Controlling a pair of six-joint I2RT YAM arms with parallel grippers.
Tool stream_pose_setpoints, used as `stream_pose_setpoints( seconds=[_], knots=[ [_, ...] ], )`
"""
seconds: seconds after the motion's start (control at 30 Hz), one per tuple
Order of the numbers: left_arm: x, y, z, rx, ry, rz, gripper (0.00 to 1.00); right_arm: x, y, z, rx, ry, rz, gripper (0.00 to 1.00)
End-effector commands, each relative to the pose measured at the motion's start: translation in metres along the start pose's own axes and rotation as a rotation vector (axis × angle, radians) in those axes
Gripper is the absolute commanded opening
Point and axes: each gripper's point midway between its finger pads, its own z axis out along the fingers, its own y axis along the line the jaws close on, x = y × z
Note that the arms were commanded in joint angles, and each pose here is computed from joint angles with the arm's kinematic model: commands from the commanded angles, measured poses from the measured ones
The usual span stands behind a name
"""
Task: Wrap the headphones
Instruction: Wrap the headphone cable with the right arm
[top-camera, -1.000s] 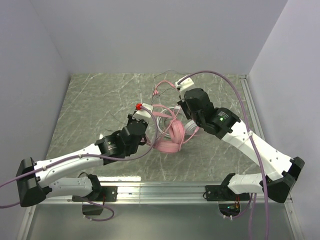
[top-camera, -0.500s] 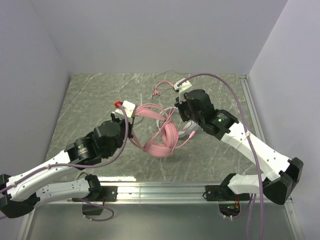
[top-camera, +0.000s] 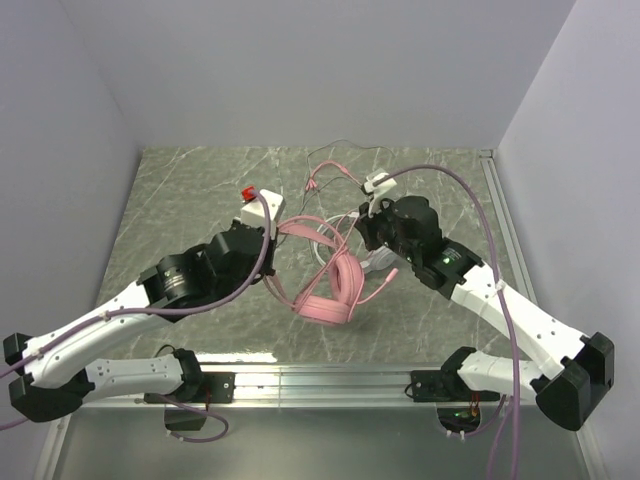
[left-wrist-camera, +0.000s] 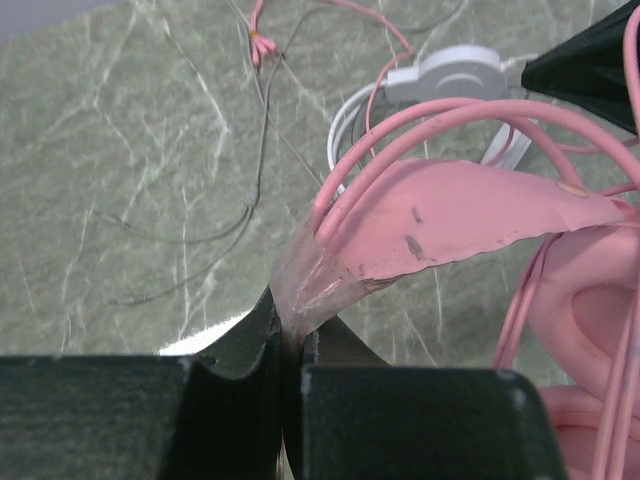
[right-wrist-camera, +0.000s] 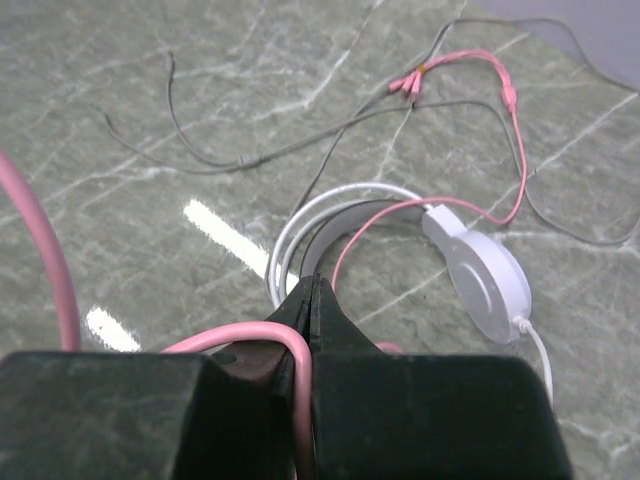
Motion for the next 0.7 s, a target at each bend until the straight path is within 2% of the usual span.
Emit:
stream_pose_setpoints(
  seconds=[0.0, 0.13, 0.3, 0.5, 0.67],
  knots=[
    [-0.012, -0.02, -0.013, 0.099, 0.052, -0.094, 0.0, -0.045, -0.022, -0.007, 0.08, -0.213, 0.021, 0.03],
    [-0.019, -0.022, -0.014, 0.129, 0.063, -0.119, 0.0, -0.041, -0.022, -0.01, 0.076, -0.279, 0.015, 0.08],
    [-0.029, -0.022, -0.016, 0.165, 0.067, -0.159, 0.0, -0.048, -0.02, -0.014, 0.062, -0.359, 0.009, 0.08],
    [-0.038, -0.03, -0.02, 0.197, 0.086, -0.174, 0.0, -0.05, -0.017, -0.01, 0.047, -0.403, 0.009, 0.1],
    [-0.047, -0.031, -0.023, 0.202, 0.084, -0.18, 0.0, -0.048, -0.014, -0.002, 0.031, -0.413, 0.006, 0.16]
  ],
)
